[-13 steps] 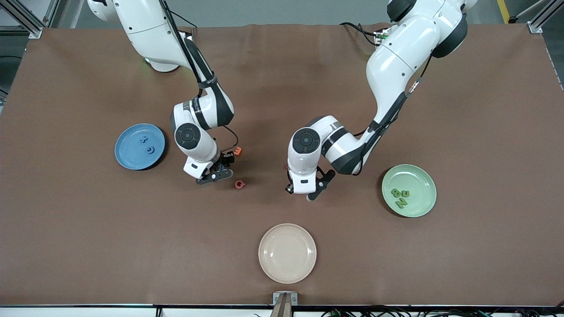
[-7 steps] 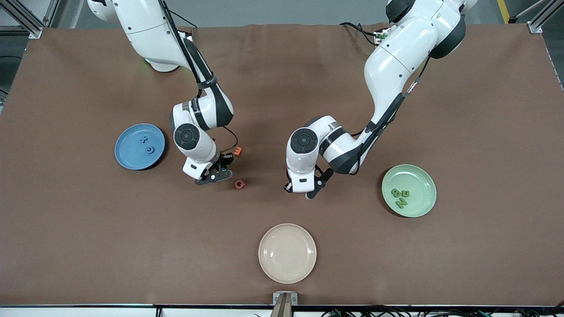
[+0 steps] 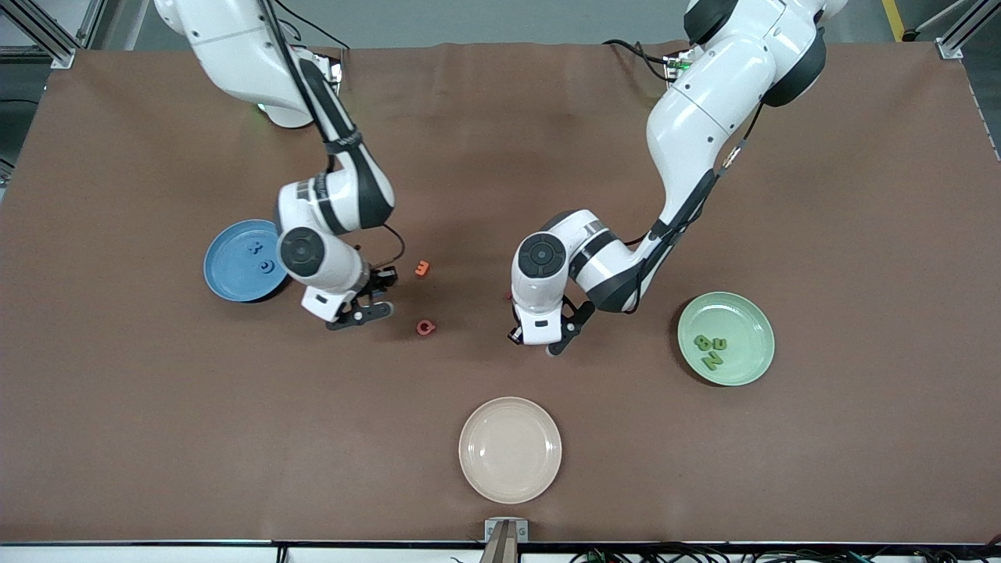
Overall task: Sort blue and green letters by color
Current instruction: 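Place the blue m on the blue plate while the left gripper places green b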
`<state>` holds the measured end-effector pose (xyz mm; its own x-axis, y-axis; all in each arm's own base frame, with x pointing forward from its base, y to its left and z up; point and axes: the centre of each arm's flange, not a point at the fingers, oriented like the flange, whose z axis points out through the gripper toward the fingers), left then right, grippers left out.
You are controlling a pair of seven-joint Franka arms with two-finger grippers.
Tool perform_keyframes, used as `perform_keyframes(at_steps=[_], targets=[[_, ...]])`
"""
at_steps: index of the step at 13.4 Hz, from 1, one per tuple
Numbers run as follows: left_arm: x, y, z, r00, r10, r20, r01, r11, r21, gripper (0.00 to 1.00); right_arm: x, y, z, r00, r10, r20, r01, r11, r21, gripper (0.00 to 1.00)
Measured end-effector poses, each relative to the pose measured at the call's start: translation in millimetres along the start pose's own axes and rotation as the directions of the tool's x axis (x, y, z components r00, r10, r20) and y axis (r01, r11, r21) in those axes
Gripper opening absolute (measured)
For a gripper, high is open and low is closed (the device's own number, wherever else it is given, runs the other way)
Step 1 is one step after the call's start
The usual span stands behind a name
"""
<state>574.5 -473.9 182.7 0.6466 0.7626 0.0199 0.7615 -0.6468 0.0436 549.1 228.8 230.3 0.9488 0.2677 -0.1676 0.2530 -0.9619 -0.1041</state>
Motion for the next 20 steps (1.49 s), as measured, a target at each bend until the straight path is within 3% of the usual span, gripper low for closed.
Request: perform_keyframes(at_steps=[4,6,8,10,12,15,20], targets=[[-0.6,-1.5,6.3,1.000,0.000,0.003,0.000,1.000,0.008,0.41,-37.6,95.6,-53.1,0.998,-0.061,-0.021,0.061,0.998,0.035,0.27],[-0.8,-1.7,6.6,1.000,0.000,0.003,0.000,1.000,0.009,0.37,-63.6,138.4,-54.1,0.997,-0.080,-0.011,0.080,0.996,0.031,0.27],[-0.8,-1.1,5.2,1.000,0.000,0.003,0.000,1.000,0.008,0.27,-84.5,171.4,-45.3,0.995,-0.096,0.009,0.096,0.995,0.037,0.27],[2.6,1.8,-0.2,1.000,-0.006,0.001,0.006,1.000,-0.004,0.27,-100.1,199.1,-36.3,0.993,-0.114,0.020,0.113,0.993,0.042,0.27],[16.8,8.0,-24.0,1.000,-0.023,-0.011,0.023,0.999,-0.031,0.27,-109.3,226.3,-35.9,0.989,-0.148,-0.002,0.148,0.988,0.032,0.27],[72.0,-1.5,-71.8,0.997,-0.033,-0.064,0.035,0.999,0.035,0.27,-120.5,268.9,-30.2,0.980,-0.194,-0.048,0.193,0.981,-0.011,0.27],[201.8,-76.6,-71.3,0.992,0.116,-0.054,-0.104,0.978,0.179,0.27,-130.5,294.4,1.5,0.983,-0.183,-0.002,0.183,0.983,-0.030,0.27]])
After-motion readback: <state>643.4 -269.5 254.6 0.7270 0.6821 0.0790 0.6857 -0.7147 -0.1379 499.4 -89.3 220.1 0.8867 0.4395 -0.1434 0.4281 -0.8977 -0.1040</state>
